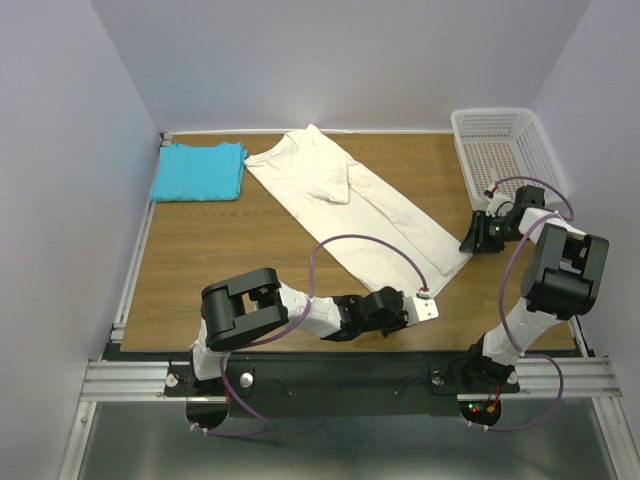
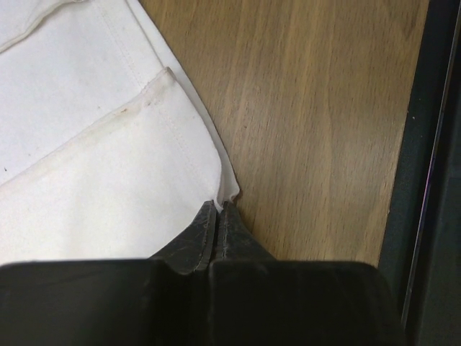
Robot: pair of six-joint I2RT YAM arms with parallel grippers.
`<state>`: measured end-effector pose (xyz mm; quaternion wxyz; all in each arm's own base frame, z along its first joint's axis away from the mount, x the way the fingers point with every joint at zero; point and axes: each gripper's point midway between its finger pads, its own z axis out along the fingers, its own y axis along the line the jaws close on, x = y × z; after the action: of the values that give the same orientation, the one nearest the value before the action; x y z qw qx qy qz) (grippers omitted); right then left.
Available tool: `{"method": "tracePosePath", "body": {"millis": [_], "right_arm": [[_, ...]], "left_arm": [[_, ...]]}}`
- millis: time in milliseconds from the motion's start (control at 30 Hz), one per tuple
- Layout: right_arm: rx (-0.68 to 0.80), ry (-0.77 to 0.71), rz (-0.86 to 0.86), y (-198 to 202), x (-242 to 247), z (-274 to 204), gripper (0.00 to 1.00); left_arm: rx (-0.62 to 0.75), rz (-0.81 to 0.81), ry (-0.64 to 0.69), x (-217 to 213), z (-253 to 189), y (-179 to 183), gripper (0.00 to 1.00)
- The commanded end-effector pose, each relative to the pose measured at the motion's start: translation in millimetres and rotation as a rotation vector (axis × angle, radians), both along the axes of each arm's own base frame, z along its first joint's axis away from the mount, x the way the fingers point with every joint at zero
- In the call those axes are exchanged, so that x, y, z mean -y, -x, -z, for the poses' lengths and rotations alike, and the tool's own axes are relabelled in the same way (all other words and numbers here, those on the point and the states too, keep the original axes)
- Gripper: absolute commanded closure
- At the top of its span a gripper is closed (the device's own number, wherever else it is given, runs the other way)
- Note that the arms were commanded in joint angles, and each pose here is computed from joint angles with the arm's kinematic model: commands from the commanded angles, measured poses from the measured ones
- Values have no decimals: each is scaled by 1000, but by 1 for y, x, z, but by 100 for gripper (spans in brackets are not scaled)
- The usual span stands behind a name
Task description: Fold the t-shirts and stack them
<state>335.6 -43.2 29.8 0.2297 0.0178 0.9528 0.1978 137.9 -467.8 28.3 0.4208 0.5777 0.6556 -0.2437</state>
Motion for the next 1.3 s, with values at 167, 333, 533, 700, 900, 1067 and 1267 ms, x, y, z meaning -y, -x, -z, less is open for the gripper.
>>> {"method": "tracePosePath", "body": {"millis": [167,333,533,700,900,1067,1267], "right_arm": [[-74,-51,-34,27,-13,6,67],[-49,-54,-48,23,-14,-7,94],[41,-63,-52,9,-16,-40,100],[86,-46,-61,5,-14,-57,99],[137,-6,-90,5,-12,-68,99],[186,-26,-97,5,-18,-85,99],[237,-115,-81,-3,-31,-119,99]], "left_arm": [[-36,21,42,3,-16,8,100],[-38,18,67,5,-26,8,100],[-36,11,107,6,-45,8,100],[-29,10,131,7,-57,6,100],[-26,12,151,8,-67,6,100],[-37,9,180,5,-78,7,100],[-82,-24,258,-5,-104,-2,100]]}}
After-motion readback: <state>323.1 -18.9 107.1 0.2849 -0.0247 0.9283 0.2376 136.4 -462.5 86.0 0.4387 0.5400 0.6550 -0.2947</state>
